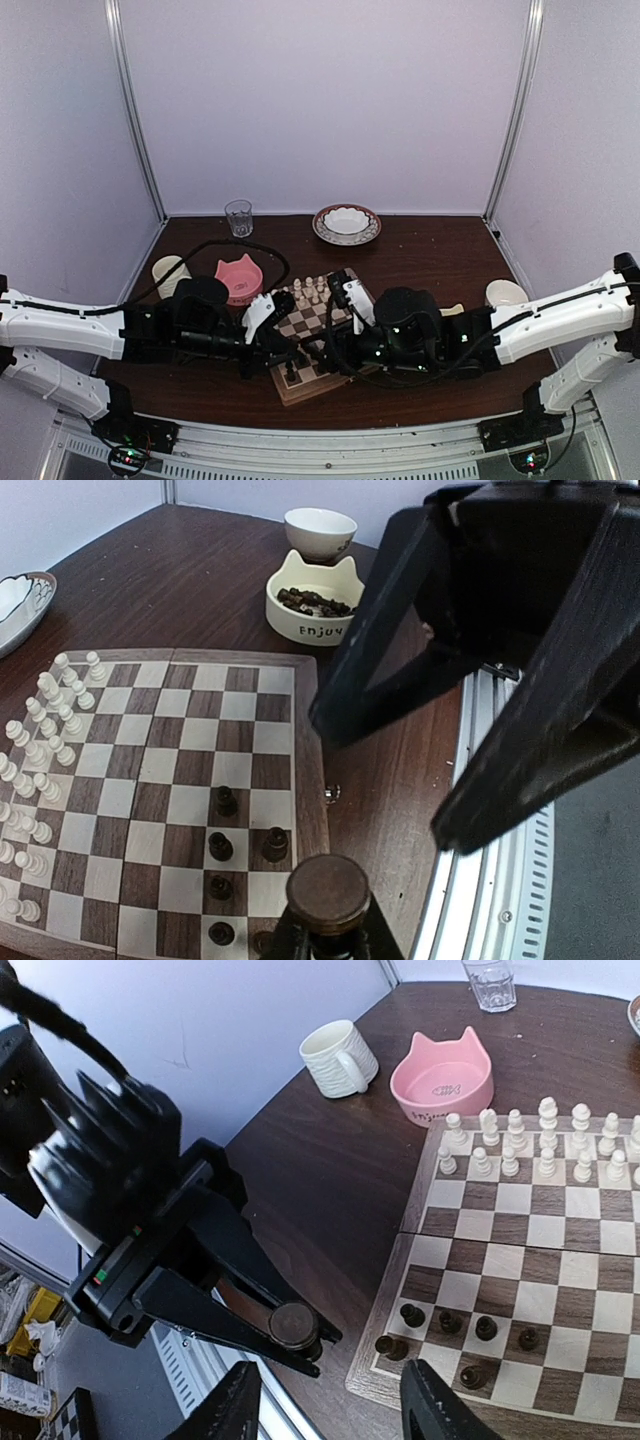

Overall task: Set up the chess pieces on the board
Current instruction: Pass from the left arm to the right

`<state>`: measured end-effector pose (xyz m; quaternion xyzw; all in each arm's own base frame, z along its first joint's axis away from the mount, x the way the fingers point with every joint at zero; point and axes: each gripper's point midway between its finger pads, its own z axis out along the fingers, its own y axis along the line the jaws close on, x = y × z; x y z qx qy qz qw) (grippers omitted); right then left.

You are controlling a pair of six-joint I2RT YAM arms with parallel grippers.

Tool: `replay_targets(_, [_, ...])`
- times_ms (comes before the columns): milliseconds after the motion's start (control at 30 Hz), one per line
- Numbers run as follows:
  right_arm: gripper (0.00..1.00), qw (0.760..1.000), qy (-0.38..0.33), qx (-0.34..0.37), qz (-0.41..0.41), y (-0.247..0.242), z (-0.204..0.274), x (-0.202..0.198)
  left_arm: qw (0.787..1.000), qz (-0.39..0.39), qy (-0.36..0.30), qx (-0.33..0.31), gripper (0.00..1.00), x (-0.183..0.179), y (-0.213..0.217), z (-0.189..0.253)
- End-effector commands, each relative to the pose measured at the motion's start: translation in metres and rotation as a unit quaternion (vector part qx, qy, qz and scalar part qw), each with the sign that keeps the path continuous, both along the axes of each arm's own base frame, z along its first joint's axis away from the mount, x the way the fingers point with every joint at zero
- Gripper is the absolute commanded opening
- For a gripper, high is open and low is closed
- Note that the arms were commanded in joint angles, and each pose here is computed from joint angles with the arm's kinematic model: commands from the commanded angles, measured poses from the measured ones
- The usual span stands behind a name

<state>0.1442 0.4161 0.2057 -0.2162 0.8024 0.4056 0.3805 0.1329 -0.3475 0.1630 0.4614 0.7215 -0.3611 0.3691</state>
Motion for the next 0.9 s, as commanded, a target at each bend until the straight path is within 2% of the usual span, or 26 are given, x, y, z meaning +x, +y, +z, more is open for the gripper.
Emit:
replay_targets(0, [0.48, 0.997, 0.043, 0.052, 0.027, 0.028, 0.012, -0.006, 0.999, -0.015, -0.021, -0.035, 0.01, 0.001, -0.010, 0.024])
replay_targets(333, [0.44, 0.995, 0.055, 0.075, 0.026, 0.037, 0.009, -0.002, 0.999, -0.022, -0.020, -0.039, 0.01, -0.001, -0.011, 0.027])
replay_targets(500, [0.37, 0.994, 0.072, 0.080, 0.020, 0.038, 0.004, 0.002, 0.999, -0.022, -0.021, -0.041, 0.01, -0.002, -0.010, 0.029])
replay_targets(633, [0.36, 0.993, 0.081, 0.078, 0.020, 0.041, -0.001, 0.003, 0.999, -0.020, -0.024, -0.044, 0.01, -0.002, -0.008, 0.031])
replay_targets(867, [0.24, 0.993, 0.087, 0.077, 0.015, 0.039, -0.005, 0.005, 0.999, -0.015, -0.026, -0.043, 0.04, 0.000, -0.008, 0.030])
